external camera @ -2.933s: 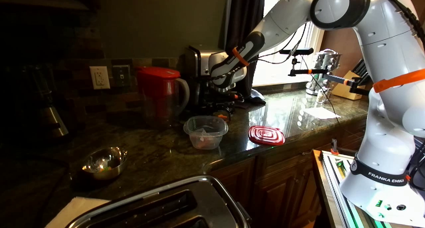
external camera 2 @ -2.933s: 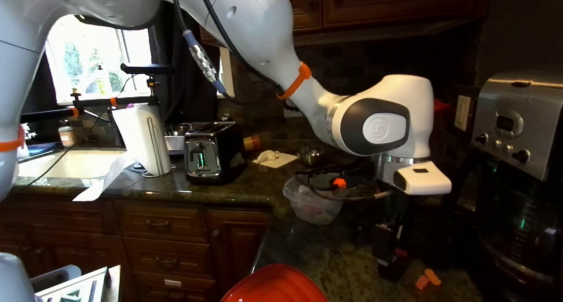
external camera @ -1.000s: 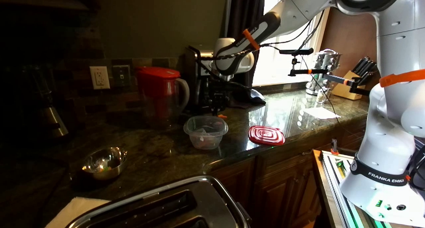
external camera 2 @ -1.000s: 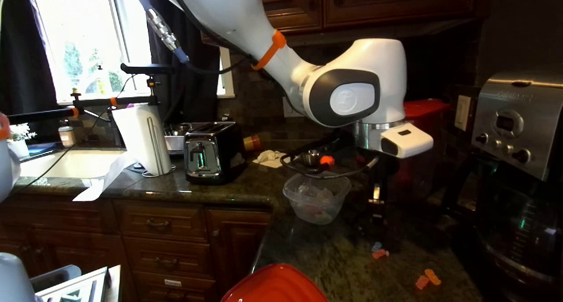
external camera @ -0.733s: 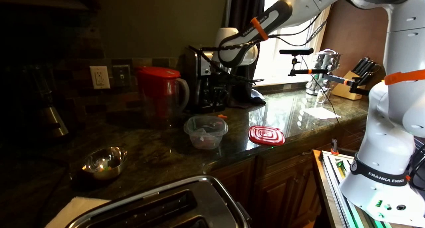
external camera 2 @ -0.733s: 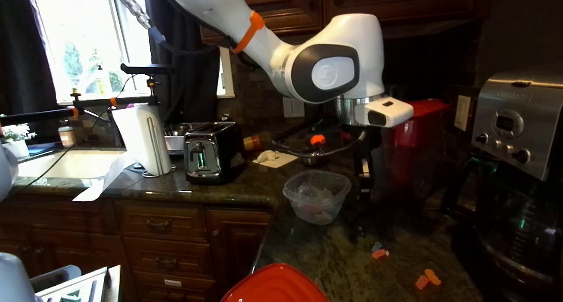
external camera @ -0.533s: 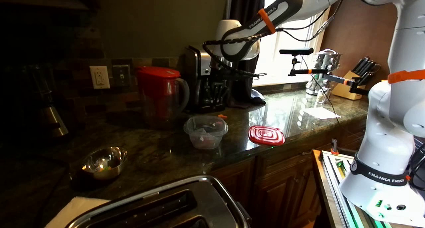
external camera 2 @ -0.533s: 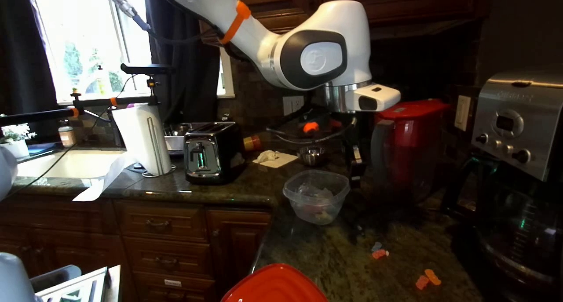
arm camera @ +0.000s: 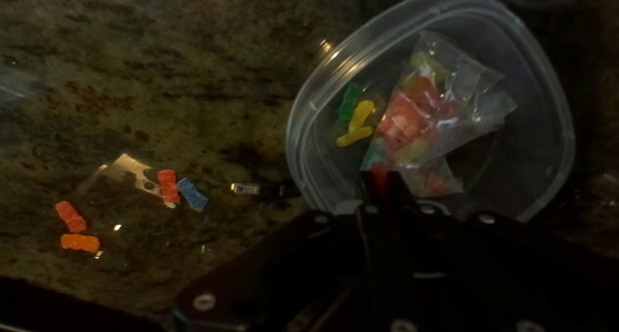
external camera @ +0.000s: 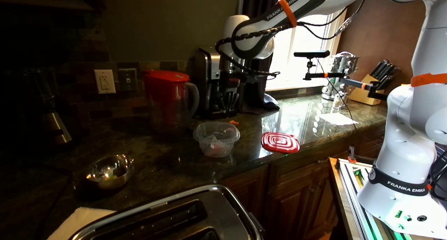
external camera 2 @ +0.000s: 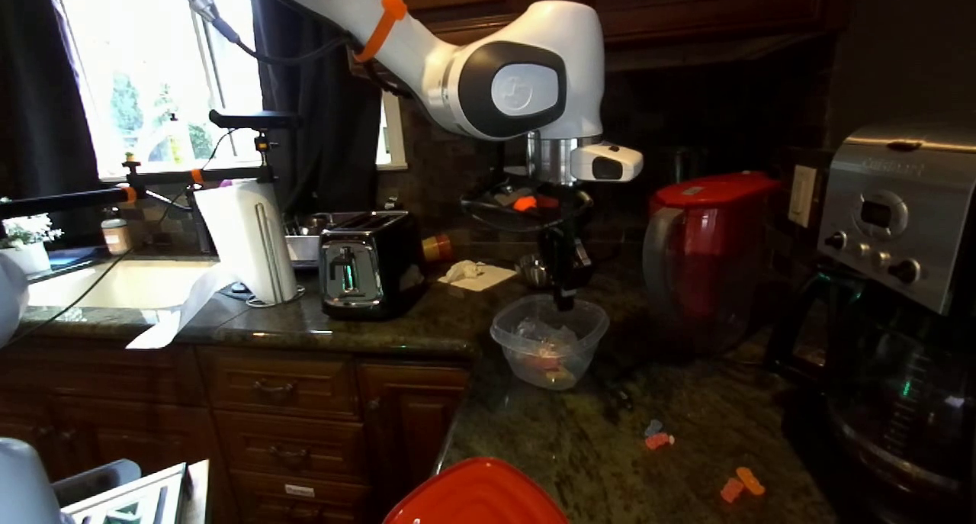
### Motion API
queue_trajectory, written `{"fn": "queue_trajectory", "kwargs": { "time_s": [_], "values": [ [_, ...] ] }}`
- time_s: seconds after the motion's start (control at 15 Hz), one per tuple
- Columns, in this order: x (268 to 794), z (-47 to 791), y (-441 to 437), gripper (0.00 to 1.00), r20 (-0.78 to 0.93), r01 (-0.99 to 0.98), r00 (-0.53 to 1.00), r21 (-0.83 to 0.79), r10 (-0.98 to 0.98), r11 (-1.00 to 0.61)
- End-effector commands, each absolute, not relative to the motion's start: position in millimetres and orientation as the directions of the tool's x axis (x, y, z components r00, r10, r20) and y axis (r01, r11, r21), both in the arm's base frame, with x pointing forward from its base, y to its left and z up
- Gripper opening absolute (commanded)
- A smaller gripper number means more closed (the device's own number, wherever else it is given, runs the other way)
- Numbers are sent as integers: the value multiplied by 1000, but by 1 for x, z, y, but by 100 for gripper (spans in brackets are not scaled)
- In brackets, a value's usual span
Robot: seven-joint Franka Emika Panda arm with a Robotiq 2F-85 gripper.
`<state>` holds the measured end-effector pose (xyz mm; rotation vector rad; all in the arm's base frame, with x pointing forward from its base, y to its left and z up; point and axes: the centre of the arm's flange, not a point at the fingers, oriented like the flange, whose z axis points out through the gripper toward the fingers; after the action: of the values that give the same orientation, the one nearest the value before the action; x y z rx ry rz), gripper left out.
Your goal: Put two gummy bears into the lunchbox
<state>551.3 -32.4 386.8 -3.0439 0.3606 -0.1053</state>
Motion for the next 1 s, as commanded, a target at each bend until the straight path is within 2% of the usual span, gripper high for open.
{"fn": "queue_trajectory", "kwargs": {
  "time_s": [0.0,0.07,0.6,0.93],
  "values": [
    [555,377,-17,33,1,-92,996,-97,-93,-991],
    [555,375,-14,39,-9,-70,998,-95,-70,-993],
    [559,370,-17,100,-22,-8,1000,-91,-6,-996],
    [568,359,-22,100,-65,-33,997,-85,-28,-996]
  ]
}}
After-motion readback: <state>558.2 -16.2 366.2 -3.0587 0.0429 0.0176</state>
